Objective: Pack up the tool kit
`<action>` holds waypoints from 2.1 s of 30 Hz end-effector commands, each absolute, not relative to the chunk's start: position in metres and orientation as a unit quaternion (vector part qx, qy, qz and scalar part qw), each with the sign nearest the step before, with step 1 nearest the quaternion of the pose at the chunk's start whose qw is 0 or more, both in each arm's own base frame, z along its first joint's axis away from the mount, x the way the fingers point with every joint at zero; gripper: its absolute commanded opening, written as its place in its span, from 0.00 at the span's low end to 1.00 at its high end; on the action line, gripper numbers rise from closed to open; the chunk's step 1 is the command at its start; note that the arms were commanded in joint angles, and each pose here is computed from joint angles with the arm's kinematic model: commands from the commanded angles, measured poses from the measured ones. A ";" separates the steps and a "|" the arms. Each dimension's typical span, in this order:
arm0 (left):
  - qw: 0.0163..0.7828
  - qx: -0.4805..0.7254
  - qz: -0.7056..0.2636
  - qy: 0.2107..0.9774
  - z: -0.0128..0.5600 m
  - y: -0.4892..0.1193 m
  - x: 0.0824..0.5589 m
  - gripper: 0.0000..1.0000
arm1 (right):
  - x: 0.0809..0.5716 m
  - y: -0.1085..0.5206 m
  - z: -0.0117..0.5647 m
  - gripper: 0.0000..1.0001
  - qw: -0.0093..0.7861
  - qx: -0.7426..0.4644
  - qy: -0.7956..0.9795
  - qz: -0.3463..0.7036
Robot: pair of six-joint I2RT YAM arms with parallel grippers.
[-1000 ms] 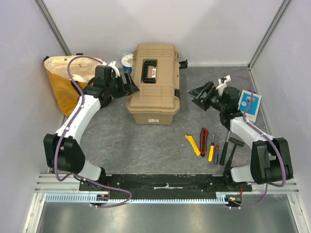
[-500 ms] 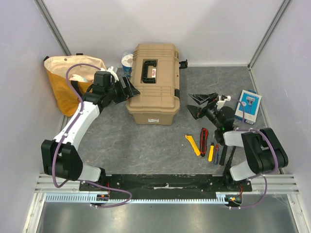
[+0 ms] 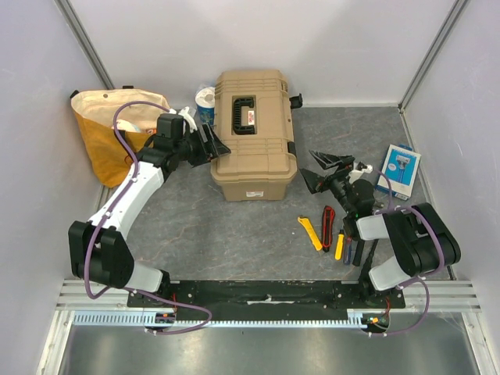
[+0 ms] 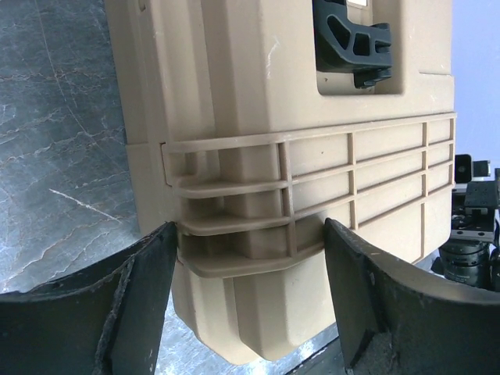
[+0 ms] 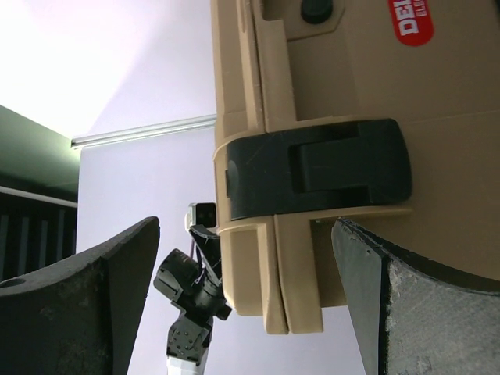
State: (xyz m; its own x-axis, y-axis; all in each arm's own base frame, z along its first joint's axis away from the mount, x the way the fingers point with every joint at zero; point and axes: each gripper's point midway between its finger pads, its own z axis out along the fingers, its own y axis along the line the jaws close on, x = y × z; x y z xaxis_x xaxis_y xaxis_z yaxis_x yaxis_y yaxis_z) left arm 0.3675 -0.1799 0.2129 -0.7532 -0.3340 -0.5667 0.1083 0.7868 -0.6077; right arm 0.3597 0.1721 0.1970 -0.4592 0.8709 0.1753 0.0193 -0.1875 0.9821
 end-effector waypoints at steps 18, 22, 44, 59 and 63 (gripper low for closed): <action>0.300 0.012 -0.376 0.877 0.212 -0.223 0.339 0.75 | 0.378 0.171 0.198 0.98 0.320 0.405 0.496 0.698; 0.304 0.008 -0.367 0.879 0.210 -0.219 0.337 0.75 | 0.383 0.168 0.206 0.98 0.322 0.408 0.472 0.712; 0.313 0.002 -0.351 0.883 0.212 -0.213 0.341 0.76 | 0.378 0.179 0.281 0.73 0.349 0.301 0.419 0.782; 0.310 0.006 -0.337 0.889 0.206 -0.210 0.343 0.76 | 0.365 0.182 0.319 0.43 0.390 0.238 0.407 0.791; 0.314 0.006 -0.329 0.891 0.205 -0.208 0.344 0.76 | 0.368 0.184 0.315 0.39 0.396 0.235 0.418 0.783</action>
State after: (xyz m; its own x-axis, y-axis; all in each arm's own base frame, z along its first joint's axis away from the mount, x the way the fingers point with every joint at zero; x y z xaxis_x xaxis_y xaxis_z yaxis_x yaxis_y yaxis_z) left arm 0.3610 -0.2007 0.2140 -0.7672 -0.2905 -0.5718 0.1678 0.7696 -0.6161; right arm 0.4065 0.1781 0.1256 -0.3858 0.8691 0.3095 0.2675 -0.2157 0.9391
